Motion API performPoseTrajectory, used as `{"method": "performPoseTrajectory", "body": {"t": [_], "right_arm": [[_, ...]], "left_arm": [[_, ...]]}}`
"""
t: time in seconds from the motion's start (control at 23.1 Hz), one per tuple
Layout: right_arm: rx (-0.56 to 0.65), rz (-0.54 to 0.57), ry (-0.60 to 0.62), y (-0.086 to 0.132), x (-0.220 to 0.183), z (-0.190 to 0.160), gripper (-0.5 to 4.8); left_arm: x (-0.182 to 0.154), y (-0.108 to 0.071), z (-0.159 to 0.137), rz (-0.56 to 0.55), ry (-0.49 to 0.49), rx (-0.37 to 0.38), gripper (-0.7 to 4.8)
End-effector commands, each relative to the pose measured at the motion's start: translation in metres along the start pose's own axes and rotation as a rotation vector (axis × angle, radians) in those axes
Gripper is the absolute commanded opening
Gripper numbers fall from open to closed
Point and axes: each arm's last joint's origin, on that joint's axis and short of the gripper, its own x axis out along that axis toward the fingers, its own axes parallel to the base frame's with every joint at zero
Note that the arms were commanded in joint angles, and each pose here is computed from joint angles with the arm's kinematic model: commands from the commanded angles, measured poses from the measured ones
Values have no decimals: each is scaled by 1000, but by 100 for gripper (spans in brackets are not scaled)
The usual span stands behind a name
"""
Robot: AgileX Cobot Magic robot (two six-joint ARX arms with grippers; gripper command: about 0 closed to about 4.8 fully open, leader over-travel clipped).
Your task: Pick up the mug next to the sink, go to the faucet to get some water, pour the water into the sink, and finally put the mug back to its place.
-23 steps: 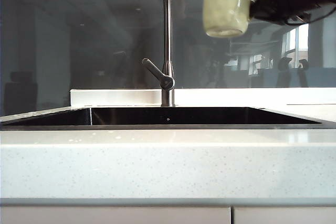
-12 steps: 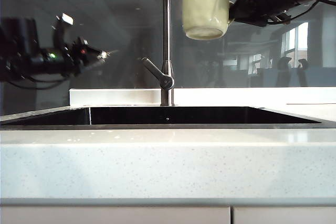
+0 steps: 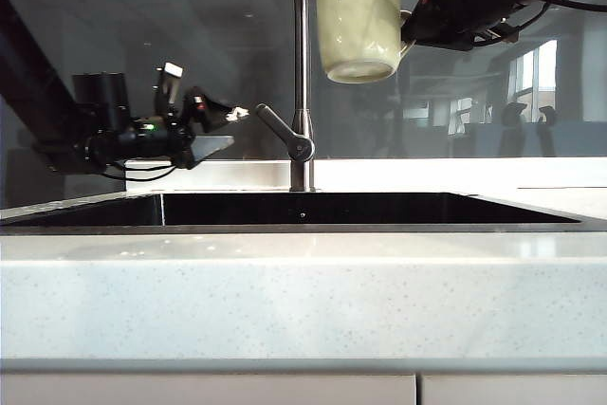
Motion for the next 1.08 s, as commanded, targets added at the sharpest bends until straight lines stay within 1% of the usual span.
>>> {"method": "performPoseTrajectory", "body": {"t": [0.04,0.17,0.35,0.43,0.56,0.69,0.95,0.99,1.08], "right_arm": [[-5,10,-84,3,-2,14,-5],[-8,8,-102,4,-1,19,-5],[-10,19,-119,8,5,26,-5],[-9,30,-110,11,18,29,-5],[-2,50,-68,19,37,29,-5],[0,57,-59,25,54,28,-5],[-3,84,-84,38,80,31,-5],[-3,75,-96,41,88,33,-5],[-4,79,-111,42,96,36,-5]], "left_arm": [[10,-11,6,-30,-33,50,479],[13,-15,6,-47,-38,63,479],[15,-15,5,-27,-49,57,479],[17,-16,6,-2,-76,92,479],[21,-19,7,-27,-70,105,479],[25,-23,8,-54,-64,119,479],[39,-34,5,-109,-51,132,479],[43,-38,3,-120,-51,137,479],[44,-39,3,-117,-57,138,479]]}}
